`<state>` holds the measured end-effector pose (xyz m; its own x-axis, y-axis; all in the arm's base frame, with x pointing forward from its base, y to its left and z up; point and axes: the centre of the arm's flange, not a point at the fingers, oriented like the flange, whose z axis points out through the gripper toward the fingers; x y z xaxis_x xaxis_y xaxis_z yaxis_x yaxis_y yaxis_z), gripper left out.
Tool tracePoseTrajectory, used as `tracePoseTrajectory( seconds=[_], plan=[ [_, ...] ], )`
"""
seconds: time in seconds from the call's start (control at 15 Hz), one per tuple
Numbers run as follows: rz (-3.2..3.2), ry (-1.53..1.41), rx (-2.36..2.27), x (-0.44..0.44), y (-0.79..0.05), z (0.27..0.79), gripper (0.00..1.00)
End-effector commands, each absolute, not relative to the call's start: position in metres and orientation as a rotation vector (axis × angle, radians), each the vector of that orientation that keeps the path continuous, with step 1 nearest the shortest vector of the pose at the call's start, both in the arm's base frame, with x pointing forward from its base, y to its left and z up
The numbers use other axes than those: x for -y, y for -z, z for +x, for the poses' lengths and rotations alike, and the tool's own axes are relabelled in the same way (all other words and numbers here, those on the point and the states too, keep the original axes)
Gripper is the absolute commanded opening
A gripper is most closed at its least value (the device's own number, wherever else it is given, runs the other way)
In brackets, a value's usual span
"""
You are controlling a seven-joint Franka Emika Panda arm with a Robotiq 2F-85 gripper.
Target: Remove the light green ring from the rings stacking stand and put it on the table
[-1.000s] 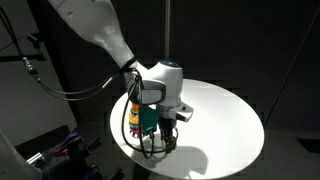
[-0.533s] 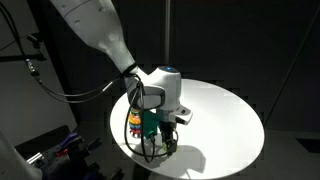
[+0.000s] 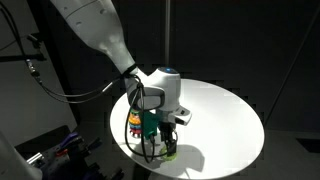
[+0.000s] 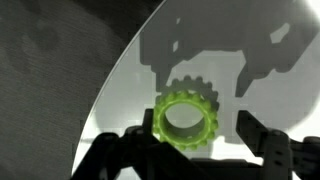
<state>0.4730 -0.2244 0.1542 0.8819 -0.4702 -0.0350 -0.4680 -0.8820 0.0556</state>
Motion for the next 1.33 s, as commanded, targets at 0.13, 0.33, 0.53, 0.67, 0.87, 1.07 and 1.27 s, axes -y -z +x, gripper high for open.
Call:
tracePoseTrajectory(
  seconds=[0.13, 0.33, 0.53, 0.67, 0.87, 1.07, 1.27],
  plan=[
    [3.026, 0.060, 0.744, 0.223, -0.162, 0.477, 1.00],
    [3.039, 0.061, 0.716, 0.217, -0.173, 0.478, 1.00],
    [3.065, 0.087, 0.680, 0.208, -0.188, 0.479, 1.00],
    [3.089, 0.148, 0.633, 0.199, -0.199, 0.479, 1.00],
    [3.112, 0.233, 0.562, 0.187, -0.221, 0.478, 1.00],
    [3.116, 0.280, 0.520, 0.178, -0.245, 0.477, 1.00],
    [3.115, 0.312, 0.478, 0.166, -0.269, 0.474, 1.00]
  ],
)
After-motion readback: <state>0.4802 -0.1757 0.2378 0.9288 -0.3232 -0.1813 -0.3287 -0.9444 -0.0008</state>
